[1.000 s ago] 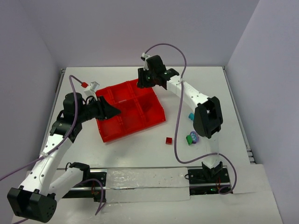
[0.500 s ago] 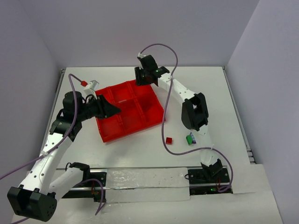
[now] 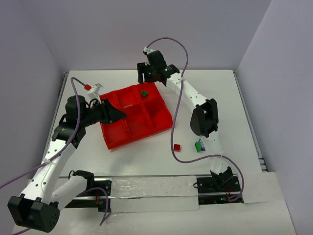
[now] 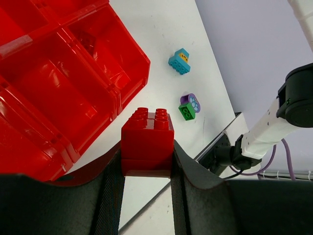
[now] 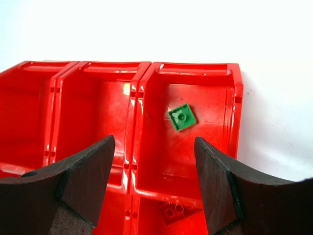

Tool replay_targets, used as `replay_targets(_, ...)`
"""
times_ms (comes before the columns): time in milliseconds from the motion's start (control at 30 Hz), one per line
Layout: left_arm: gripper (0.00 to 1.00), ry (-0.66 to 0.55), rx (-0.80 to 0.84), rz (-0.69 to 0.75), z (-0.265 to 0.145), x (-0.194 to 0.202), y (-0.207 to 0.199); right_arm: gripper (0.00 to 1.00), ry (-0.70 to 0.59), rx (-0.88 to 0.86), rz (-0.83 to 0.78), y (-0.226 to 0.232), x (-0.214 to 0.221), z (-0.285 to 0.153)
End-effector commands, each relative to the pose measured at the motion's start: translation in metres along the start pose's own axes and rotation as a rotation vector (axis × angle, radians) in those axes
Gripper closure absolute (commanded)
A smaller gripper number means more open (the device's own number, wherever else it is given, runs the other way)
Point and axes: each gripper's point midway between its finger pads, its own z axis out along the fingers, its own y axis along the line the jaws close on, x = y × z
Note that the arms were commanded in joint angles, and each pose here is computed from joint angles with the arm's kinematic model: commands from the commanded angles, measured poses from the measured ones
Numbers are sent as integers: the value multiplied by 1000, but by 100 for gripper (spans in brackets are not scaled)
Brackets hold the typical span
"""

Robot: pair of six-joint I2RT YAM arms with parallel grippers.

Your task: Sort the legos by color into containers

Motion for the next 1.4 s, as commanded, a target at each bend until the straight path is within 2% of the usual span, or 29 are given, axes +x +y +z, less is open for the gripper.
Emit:
replay_targets(0,100,-44,52,24,2,-16,-12,27,-79,-57,-26,17,-29,-72)
replay_targets(67,100,-41,62,24,5,-16,-11,27,-88,-106,-25,23,-20,-102)
replay_targets(200,100,-20,144,47,11,-17,-21,27,-195,-359,-36,62,-12,-181)
replay_targets(267,100,17,209,61,13,-11,-28,28,-167,-489,-51,76,21,-200)
replay_targets(467,100,110,417,108,7,5,-53,30,-140,-815,-110,116,50,-250)
replay_targets(667,100,128,526,175,-7,12,-69,32,-69,-1028,-180,140,66,-270)
replay_targets(833,100,137,571,216,-16,15,-78,28,-14,-1090,-230,152,78,-271)
replay_targets(1100,100,139,563,214,-14,13,-76,27,48,-1176,-250,163,91,-273)
replay_targets(1367,100,137,555,218,-12,11,-75,35,91,-1236,-282,174,103,-277)
